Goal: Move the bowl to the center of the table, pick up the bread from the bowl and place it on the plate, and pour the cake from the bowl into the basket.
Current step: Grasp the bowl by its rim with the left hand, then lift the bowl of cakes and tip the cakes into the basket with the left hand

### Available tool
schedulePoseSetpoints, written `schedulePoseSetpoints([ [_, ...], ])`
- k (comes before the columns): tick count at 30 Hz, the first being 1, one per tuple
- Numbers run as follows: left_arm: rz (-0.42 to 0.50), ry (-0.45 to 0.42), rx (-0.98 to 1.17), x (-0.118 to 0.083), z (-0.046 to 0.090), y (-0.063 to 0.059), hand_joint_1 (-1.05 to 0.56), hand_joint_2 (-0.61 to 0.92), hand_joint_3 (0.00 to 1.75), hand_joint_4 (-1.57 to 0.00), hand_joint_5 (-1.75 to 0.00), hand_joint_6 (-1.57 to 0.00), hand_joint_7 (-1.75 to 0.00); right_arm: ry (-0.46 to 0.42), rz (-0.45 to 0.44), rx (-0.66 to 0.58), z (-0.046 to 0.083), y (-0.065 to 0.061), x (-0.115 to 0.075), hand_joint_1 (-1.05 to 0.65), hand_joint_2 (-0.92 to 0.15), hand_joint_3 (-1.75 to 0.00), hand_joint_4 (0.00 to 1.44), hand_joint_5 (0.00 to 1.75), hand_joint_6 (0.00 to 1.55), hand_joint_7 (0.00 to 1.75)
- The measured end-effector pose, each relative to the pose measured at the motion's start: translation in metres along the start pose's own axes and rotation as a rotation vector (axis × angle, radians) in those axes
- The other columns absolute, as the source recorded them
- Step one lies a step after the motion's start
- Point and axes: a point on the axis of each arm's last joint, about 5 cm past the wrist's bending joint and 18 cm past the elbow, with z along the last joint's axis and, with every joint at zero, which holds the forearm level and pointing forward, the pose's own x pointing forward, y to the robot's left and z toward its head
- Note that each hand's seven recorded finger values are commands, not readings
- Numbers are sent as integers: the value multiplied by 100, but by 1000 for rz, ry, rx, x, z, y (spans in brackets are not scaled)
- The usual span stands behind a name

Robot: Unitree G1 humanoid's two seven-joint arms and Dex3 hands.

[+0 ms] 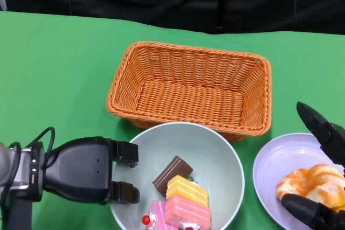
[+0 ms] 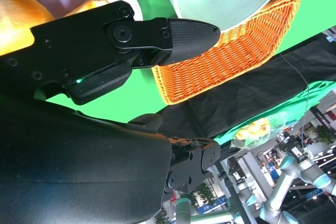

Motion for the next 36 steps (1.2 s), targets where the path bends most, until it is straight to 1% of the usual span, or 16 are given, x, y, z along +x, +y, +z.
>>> schedulePoseSetpoints([
  [1,32,-4,9,1,-1,-4,-42,80,0,-75,-123,-116,-27,-1,0,4,0,0,0,-67,-92,-47,0,44,0,13],
  [4,104,-37,16,7,2,-15,-42,80,0,-75,-132,-117,-31,-5,-1,14,1,0,0,-67,-92,-47,0,43,0,13],
  [5,112,-47,10,8,3,-17,-42,83,1,-77,-143,-112,-49,-6,-2,18,1,0,0,-67,-92,-47,0,43,0,13],
  [6,125,-52,1,8,4,-19,-38,86,17,-84,-162,-87,-120,-8,-5,28,2,0,0,-66,-92,-46,0,55,2,17],
  [7,148,-51,-10,8,4,-20,-36,87,22,-87,-168,-77,-147,-8,-15,41,2,1,-1,-66,-92,-45,0,59,2,18],
  [8,173,-49,-24,9,5,-21,-35,87,25,-89,-172,-71,-163,-10,-27,60,2,1,-1,-65,-92,-45,0,62,2,19],
  [9,188,-49,-37,9,6,-22,-35,88,26,-89,-173,-68,-169,-14,-37,69,2,1,-1,-65,-92,-45,0,66,3,21],
  [11,216,-65,-47,12,7,-20,-35,89,28,-90,-174,-66,-173,-34,-69,88,4,2,-2,-64,-92,-46,0,80,5,29],
  [12,241,-70,-53,13,7,-18,-34,87,28,-92,-174,-68,-171,-53,-91,102,4,3,-1,-64,-92,-47,0,85,2,40],
  [14,307,-70,-64,13,7,-10,-33,86,29,-92,-175,-69,-169,-70,-143,137,5,4,-1,-64,-92,-48,0,88,0,46],
  [17,365,-59,-61,14,5,-4,-33,86,29,-92,-175,-70,-168,-78,-162,149,5,5,-1,-64,-92,-48,0,89,0,48],
  [18,375,-54,-62,13,6,-2,-31,83,28,-92,-175,-69,-168,-82,-165,159,4,6,-1,-61,-92,-47,0,99,0,57],
  [19,396,-44,-70,11,9,-1,-29,82,28,-92,-175,-68,-169,-86,-178,170,4,7,-1,-60,-92,-46,0,105,0,63],
  [22,453,-11,-115,2,19,6,-28,81,28,-93,-175,-67,-174,-88,-201,187,2,10,-1,-57,-92,-44,0,115,0,78],
  [26,449,15,-125,-5,24,10,-28,81,28,-93,-175,-66,-175,-92,-213,190,2,11,-1,-56,-92,-44,0,117,0,81],
  [36,459,16,-116,-3,22,14,-27,80,28,-93,-175,-66,-175,-89,-219,191,1,12,-2,-56,-92,-44,0,117,0,82],
])
